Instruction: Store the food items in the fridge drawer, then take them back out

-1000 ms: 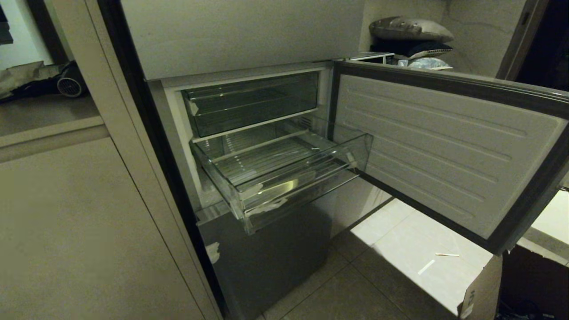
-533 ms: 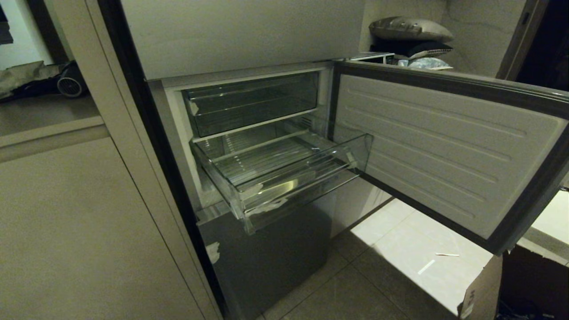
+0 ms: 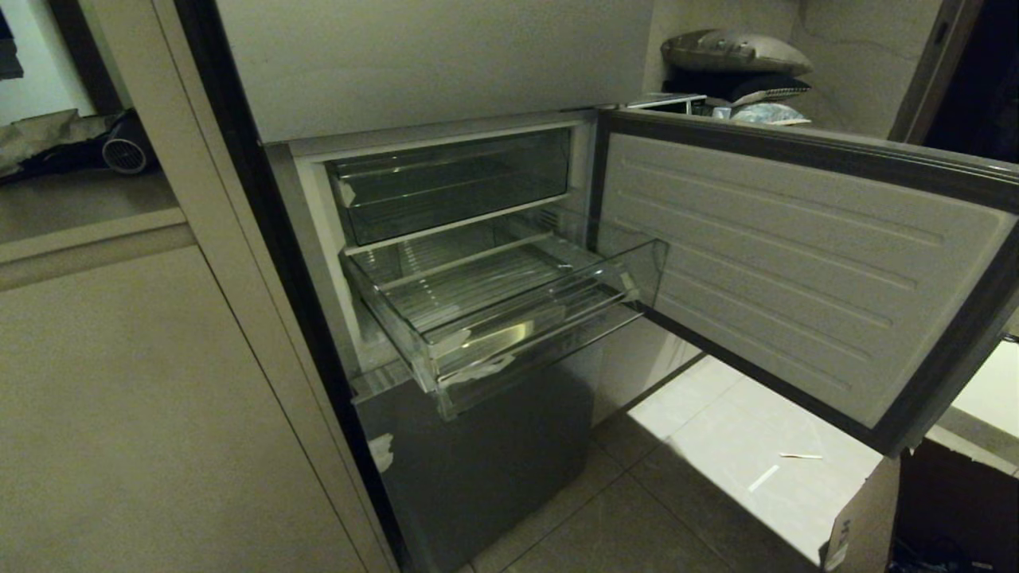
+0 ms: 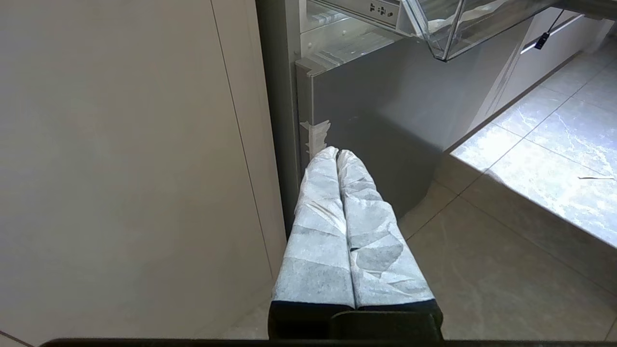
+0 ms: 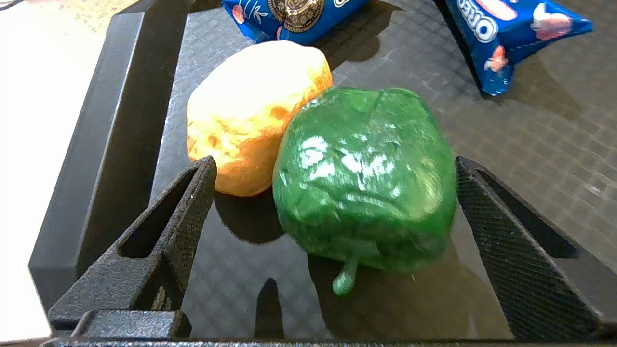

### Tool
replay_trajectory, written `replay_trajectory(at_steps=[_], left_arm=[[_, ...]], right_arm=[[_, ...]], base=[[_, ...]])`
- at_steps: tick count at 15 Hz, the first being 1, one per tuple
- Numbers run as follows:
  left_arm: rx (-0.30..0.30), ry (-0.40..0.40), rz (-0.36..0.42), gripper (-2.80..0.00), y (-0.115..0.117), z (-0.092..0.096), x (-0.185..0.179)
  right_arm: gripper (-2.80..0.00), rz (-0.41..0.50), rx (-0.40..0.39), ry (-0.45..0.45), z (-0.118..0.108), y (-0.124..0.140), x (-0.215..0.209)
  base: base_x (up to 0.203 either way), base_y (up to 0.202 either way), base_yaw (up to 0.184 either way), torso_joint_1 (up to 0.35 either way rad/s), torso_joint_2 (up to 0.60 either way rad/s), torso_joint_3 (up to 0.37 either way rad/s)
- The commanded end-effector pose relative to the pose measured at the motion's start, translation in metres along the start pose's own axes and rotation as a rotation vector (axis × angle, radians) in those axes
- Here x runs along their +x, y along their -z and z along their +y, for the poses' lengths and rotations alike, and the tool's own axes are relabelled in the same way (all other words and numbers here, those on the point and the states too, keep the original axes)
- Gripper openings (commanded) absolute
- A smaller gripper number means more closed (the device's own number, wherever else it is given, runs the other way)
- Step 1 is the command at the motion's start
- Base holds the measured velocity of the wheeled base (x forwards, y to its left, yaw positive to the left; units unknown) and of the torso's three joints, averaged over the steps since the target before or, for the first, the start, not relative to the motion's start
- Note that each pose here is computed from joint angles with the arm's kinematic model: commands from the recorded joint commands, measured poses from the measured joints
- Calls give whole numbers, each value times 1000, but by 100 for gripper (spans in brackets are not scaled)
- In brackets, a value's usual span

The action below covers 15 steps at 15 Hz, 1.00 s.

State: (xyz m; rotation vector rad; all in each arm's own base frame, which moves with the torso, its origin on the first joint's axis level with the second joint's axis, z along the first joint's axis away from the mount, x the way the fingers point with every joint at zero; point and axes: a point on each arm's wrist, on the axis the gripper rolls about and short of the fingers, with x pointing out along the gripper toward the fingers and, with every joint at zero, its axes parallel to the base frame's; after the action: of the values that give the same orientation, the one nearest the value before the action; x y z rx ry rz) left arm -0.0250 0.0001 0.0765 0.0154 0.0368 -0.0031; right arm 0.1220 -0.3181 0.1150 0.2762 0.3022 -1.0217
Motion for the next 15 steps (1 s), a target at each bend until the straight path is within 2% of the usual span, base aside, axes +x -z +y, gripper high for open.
replay_trajectory(at_steps=[1,12,13,15], left_arm=[[0,0,3,-280,0,0,0],[0,0,2,-280,0,0,0],[0,0,2,-280,0,0,0],[0,-1,2,-280,0,0,0]], right_arm=[[0,4,1,-3,-1,2,8],[0,23,9,0,-5,8,26],[-280,21,9,2,-6,7,26],[-280,12,9,6,-8,5,25]], base=[[0,0,0,0,0,0],[0,0,0,0,0,0],[0,0,0,0,0,0],[0,0,0,0,0,0]])
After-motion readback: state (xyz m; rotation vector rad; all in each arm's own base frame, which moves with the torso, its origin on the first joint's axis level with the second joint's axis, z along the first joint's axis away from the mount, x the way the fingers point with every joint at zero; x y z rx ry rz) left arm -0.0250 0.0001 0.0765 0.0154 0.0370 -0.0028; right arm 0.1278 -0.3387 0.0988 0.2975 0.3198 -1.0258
